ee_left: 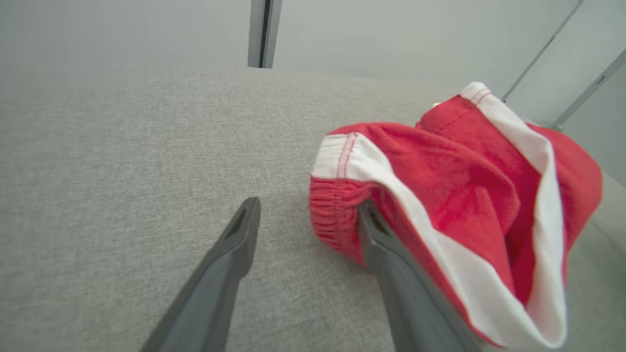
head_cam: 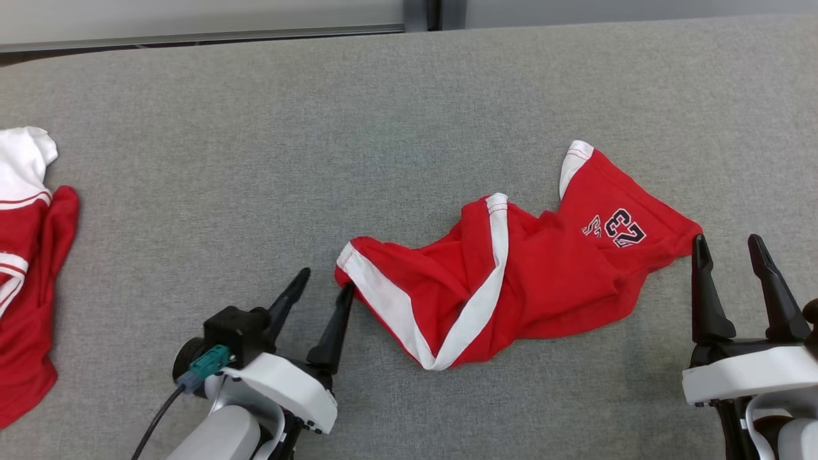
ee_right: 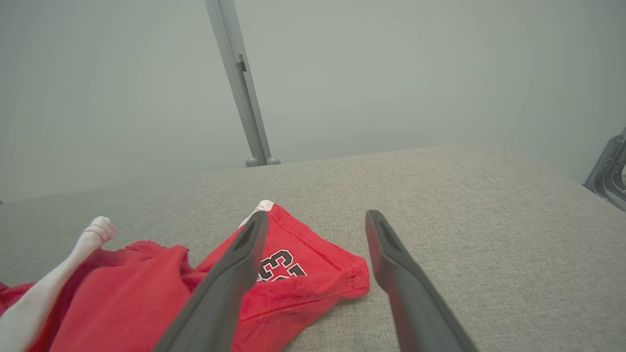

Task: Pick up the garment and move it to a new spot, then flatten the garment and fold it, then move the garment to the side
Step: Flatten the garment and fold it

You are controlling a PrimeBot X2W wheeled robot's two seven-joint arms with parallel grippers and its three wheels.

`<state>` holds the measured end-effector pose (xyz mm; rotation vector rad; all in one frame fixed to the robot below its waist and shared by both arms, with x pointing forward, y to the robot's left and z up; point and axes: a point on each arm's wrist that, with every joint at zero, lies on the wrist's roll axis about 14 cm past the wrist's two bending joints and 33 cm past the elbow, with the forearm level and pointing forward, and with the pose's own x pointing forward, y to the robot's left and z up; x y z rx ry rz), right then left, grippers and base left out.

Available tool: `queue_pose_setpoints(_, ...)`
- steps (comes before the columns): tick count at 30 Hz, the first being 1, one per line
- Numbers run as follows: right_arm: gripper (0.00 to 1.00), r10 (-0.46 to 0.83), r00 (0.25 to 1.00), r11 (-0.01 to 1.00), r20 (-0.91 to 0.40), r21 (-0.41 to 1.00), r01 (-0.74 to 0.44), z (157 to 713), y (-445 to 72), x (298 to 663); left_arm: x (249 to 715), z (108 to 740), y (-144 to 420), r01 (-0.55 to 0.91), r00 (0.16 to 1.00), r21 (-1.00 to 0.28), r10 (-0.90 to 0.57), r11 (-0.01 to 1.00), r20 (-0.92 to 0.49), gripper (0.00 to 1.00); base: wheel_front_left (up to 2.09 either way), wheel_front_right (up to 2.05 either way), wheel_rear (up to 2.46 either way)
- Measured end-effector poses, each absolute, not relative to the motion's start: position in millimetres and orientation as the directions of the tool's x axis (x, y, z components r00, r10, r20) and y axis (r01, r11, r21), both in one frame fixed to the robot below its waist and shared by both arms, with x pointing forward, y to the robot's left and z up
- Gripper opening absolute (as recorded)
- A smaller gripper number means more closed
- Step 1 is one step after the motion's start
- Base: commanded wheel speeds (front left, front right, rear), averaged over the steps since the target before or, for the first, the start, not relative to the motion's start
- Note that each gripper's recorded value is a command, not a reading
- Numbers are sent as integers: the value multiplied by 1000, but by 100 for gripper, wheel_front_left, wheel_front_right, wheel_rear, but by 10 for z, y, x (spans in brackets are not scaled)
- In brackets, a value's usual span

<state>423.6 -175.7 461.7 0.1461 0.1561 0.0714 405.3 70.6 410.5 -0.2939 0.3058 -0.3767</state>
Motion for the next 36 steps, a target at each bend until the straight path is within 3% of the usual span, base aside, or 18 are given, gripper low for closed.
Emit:
queue_pose_setpoints(7, 100, 106, 988, 987, -115, 135, -90, 4795, -1681, 4232, 4151, 4483, 1117, 173, 967, -338, -224, 925, -119, 100, 0, 0, 0)
queue_pose_setpoints(18, 100, 162, 982, 982, -97, 117, -151, 4983, -1497, 4097, 4067, 5046, 1777, 37, 998, -184, -27, 982, 55, 100, 0, 0, 0)
queue_pose_setpoints(36, 100, 169, 981, 980, -100, 122, -156, 5003, -1480, 4048, 3967, 4935, 1728, 45, 999, -179, -41, 983, 29, 100, 0, 0, 0)
